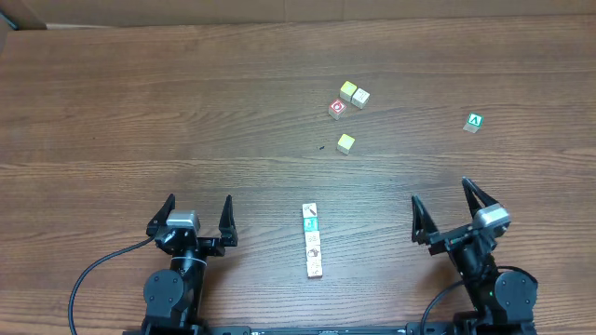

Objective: Flip 5 blocks

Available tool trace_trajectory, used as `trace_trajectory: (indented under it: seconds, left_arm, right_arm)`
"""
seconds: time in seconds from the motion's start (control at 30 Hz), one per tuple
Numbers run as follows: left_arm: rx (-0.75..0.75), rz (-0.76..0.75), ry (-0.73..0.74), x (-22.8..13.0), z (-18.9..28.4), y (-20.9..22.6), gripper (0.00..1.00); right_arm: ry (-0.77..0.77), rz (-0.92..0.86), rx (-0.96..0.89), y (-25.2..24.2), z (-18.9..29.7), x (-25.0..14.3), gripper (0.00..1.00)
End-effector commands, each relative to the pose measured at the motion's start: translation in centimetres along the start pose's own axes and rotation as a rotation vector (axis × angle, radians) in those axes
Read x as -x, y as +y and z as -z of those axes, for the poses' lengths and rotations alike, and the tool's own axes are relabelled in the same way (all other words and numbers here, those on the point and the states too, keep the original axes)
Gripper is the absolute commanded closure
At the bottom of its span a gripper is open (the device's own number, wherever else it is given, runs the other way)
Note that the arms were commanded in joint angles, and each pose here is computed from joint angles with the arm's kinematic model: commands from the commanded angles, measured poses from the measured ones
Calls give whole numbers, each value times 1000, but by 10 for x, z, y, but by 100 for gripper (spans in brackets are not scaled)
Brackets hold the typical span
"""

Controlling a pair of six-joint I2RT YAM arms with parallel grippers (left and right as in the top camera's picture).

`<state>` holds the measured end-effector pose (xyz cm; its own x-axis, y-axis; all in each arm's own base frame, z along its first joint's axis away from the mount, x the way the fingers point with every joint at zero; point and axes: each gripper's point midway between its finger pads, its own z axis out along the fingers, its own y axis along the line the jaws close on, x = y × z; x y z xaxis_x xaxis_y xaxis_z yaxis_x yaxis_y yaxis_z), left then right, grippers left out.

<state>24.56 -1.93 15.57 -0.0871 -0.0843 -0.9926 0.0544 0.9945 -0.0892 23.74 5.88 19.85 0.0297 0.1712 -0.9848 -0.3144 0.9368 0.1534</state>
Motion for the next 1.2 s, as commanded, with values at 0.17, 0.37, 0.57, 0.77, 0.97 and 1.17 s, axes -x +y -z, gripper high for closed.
trace_trajectory:
  seconds: [0.17,0.37,0.57,0.77,0.97,1.17]
  left_arm:
    - [7,-22,-10,1,0,2,0]
    - [7,-22,-10,1,0,2,0]
    - [7,-22,-10,1,0,2,0]
    - [7,-22,-10,1,0,2,0]
    - [7,-22,-10,1,0,2,0]
    - [7,-22,-10,1,0,2,0]
  right_arm:
    - [68,45,-37,-8,1,-20,0]
    - [87,66,-49,-10,1,-24,0]
    - [86,66,-48,-10,1,-24,0]
    - [86,66,-48,-10,1,-24,0]
    - [86,66,-48,-10,1,-24,0]
    - [86,66,-48,-10,1,-24,0]
